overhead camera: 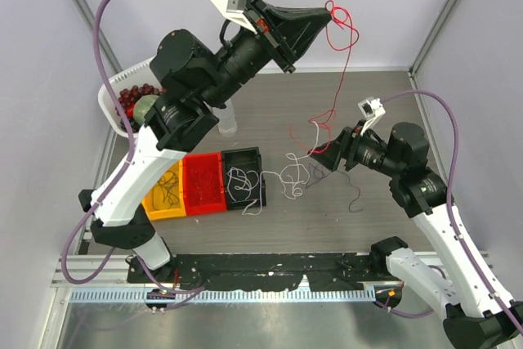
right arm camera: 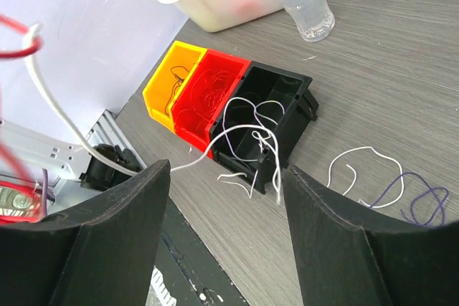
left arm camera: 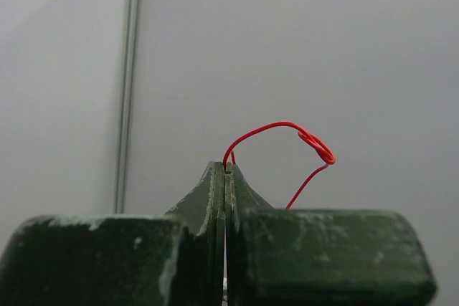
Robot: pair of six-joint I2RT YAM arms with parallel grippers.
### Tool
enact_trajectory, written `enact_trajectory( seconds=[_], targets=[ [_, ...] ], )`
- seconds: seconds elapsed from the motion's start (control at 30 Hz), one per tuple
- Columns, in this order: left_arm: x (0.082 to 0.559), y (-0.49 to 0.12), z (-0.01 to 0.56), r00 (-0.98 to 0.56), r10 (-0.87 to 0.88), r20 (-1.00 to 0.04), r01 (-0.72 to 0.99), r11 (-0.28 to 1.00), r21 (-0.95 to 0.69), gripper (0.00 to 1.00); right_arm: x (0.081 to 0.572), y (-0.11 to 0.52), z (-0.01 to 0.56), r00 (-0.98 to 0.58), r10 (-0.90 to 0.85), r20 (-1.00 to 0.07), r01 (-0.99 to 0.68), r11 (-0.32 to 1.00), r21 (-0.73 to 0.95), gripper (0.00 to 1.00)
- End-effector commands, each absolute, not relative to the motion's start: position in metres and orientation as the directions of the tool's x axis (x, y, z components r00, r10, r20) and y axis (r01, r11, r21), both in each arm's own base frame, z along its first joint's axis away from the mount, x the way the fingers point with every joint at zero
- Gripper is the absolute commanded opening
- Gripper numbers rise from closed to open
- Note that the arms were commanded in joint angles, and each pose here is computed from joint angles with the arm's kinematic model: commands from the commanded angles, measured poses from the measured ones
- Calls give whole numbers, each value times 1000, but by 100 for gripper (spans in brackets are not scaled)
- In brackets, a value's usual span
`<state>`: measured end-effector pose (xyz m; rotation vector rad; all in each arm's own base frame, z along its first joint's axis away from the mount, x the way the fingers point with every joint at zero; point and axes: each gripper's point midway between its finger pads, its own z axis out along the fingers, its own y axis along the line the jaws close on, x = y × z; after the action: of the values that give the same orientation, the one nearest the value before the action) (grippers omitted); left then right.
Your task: Untangle the cables
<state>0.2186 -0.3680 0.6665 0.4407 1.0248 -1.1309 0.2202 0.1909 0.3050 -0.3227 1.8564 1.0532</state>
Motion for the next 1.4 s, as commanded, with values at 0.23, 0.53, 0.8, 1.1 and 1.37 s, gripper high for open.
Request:
enact_trajectory(
  seconds=[0.23,0.53,0.8,1.1,1.37],
  targets=[
    [193,-367,714,13,-680,-733,954,228,-194,0,214,202,341,-420,222,-880,-723,503,473,70],
    [199,-370,714,11,-690,-724,951,231,-206,0,192,200,337,-435,147,-888,-755,479,449,69],
    [199,-375,714,-17,-697,-717,956,197,-215,0,222,188,360,-344,275,-898,-684,582,440,68],
    [205,-349,709,111,-638,-762,921,354,-162,0,255,145,334,-307,318,-897,-432,793,429,1],
    [218,-282,704,343,-468,-814,751,657,-62,0,268,71,237,-434,318,-843,69,945,321,1]
  ],
)
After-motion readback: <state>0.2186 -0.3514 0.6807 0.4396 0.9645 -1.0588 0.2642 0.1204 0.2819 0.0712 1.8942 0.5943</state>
